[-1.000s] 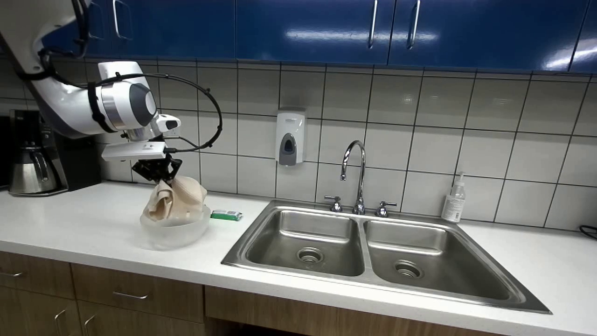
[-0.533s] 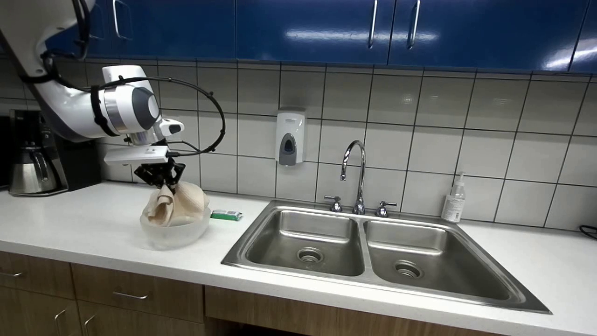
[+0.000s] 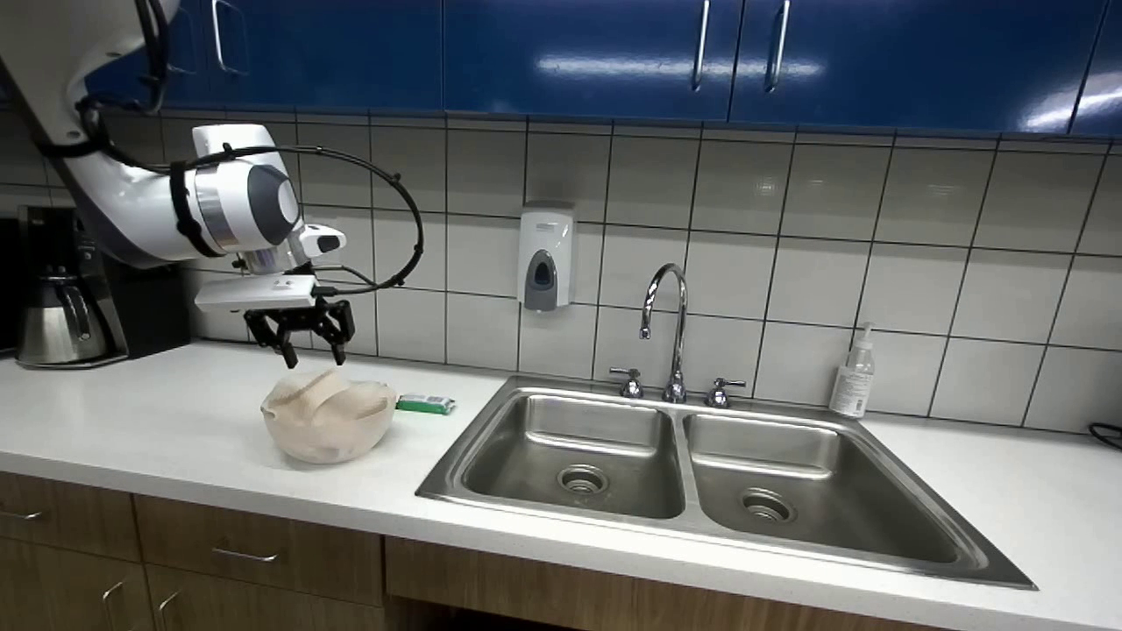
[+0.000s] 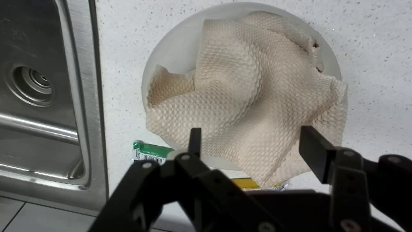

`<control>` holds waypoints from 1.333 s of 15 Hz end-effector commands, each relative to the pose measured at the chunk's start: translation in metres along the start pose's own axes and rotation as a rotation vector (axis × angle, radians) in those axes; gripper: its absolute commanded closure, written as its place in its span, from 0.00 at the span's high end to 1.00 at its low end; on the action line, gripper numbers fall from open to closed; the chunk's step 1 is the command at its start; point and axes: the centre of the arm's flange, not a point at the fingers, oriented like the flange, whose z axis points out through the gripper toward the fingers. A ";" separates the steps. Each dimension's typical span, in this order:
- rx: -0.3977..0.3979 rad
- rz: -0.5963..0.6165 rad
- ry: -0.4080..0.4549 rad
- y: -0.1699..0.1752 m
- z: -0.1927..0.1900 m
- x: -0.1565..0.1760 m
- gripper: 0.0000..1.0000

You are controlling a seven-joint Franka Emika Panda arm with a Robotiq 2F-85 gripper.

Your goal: Pick the cream towel and place it in the clear bowl

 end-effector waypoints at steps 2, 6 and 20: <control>-0.004 -0.007 -0.009 0.006 -0.011 -0.006 1.00; 0.004 -0.003 -0.011 0.006 -0.015 -0.009 1.00; 0.050 -0.047 0.041 0.003 -0.083 -0.056 1.00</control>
